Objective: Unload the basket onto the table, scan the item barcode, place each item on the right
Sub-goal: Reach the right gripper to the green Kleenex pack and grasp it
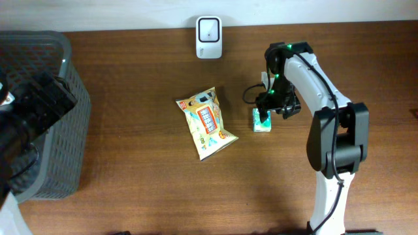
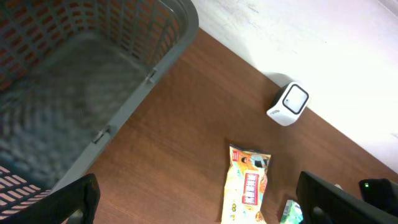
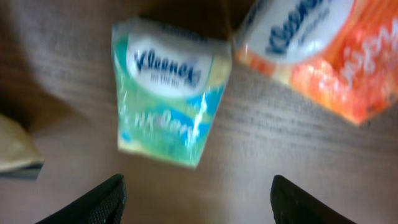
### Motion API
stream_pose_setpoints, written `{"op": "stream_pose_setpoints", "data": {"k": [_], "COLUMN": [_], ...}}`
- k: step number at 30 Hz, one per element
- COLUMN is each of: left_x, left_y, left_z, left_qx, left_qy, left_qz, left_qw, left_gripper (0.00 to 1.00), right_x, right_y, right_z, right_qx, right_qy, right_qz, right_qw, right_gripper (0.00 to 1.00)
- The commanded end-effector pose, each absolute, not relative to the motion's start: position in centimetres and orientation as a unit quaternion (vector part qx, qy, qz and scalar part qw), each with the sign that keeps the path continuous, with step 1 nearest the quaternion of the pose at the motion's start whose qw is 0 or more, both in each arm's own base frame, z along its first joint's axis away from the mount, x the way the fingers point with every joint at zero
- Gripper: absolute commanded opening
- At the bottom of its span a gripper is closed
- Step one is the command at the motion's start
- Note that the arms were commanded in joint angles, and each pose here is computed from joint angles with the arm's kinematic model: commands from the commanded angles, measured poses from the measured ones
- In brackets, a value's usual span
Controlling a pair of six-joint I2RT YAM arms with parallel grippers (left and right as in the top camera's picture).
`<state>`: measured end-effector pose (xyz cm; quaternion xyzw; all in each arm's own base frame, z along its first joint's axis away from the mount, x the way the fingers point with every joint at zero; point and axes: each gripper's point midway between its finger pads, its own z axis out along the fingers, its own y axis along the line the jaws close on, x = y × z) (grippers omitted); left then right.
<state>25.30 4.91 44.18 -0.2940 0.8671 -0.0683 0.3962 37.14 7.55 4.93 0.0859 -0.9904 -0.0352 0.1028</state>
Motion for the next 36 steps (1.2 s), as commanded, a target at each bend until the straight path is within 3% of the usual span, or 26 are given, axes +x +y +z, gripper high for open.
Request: {"op": "stream_pose_setpoints", "data": {"k": [1, 6, 11, 19, 27, 30, 33, 34, 36], "left_x": [25.0, 25.0, 25.0, 25.0, 25.0, 25.0, 25.0, 25.0, 25.0], "left_y": [5.0, 5.0, 5.0, 5.0, 5.0, 5.0, 5.0, 5.0, 5.0], "left_z": [44.4, 44.4, 44.4, 44.4, 44.4, 44.4, 44.4, 44.4, 44.4], "left_qx": [-0.299, -0.299, -0.299, -0.299, -0.299, -0.299, -0.299, -0.299, -0.299], "left_qy": [0.863, 0.863, 0.863, 0.863, 0.863, 0.863, 0.863, 0.863, 0.863], "left_qz": [-0.068, -0.068, -0.068, -0.068, -0.068, -0.068, -0.068, -0.068, -0.068], "left_qw": [0.401, 0.401, 0.401, 0.401, 0.401, 0.401, 0.401, 0.401, 0.401], "left_gripper": [0.99, 0.99, 0.99, 0.99, 0.99, 0.99, 0.99, 0.99, 0.99], "right_x": [37.4, 38.3, 38.1, 38.1, 37.3, 37.8, 38.2, 38.2, 38.3], "right_y": [7.2, 7.2, 8.4, 8.3, 8.2, 8.3, 8.6, 9.0, 9.8], "right_z": [3.8, 3.4, 3.8, 3.2, 0.1, -0.2, -0.1, 0.1, 0.6], "right_qx": [0.072, 0.052, 0.055, 0.058, 0.059, 0.061, 0.062, 0.061, 0.06], "right_qy": [-0.991, -0.992, -0.981, -0.982, -0.982, -0.983, -0.981, -0.979, -0.975], "right_qz": [-0.045, -0.086, -0.166, -0.163, -0.164, -0.164, -0.174, -0.186, -0.208], "right_qw": [0.099, 0.081, 0.083, 0.08, 0.077, 0.064, 0.056, 0.055, 0.054], "right_gripper": [0.72, 0.59, 0.58, 0.5, 0.49, 0.39, 0.09, 0.04, 0.04]}}
